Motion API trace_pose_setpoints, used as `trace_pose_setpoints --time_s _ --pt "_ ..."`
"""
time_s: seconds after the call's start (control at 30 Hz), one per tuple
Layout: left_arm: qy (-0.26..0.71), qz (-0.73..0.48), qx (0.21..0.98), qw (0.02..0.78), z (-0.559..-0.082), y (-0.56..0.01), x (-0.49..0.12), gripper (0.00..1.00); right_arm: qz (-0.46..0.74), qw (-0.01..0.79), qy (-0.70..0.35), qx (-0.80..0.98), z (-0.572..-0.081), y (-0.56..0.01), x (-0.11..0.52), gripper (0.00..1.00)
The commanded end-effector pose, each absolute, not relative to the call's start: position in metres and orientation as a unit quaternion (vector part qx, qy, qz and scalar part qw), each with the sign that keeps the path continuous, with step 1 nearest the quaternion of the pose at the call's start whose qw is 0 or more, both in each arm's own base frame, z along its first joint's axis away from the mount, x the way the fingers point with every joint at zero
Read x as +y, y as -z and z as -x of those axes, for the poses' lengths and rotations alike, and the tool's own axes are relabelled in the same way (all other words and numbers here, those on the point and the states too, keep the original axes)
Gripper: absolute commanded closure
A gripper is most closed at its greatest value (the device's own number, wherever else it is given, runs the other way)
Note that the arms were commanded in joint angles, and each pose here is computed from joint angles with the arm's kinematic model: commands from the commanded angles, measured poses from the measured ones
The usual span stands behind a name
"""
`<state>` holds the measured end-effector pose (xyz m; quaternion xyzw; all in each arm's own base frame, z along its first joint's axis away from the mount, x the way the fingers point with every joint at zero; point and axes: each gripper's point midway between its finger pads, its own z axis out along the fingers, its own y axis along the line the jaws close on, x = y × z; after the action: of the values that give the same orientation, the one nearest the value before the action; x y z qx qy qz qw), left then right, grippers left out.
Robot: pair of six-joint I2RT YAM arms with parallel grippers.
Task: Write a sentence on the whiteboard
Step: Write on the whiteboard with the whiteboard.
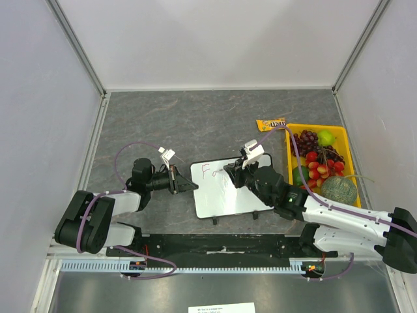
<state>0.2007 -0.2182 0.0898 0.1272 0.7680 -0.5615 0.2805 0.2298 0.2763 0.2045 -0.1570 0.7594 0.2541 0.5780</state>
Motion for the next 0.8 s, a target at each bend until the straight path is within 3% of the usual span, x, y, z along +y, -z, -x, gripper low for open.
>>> trace_pose_setpoints --time_s 0.0,0.57,0.77 --pt "0.536 -0.131 0.779 0.299 -0.210 -0.081 -0.216 0.98 0.161 0.572 -0.239 0.768 -0.229 -0.196 0.269 1.00" --pt "0.533 -0.130 0.781 0.300 -0.211 -0.080 -0.216 0.98 0.180 0.557 -0.251 0.771 -0.219 -0.190 0.268 1.00" --pt "0.533 -0.130 0.780 0.300 -0.211 -0.080 -0.216 0.98 0.165 0.574 -0.266 0.757 -0.220 -0.213 0.268 1.00"
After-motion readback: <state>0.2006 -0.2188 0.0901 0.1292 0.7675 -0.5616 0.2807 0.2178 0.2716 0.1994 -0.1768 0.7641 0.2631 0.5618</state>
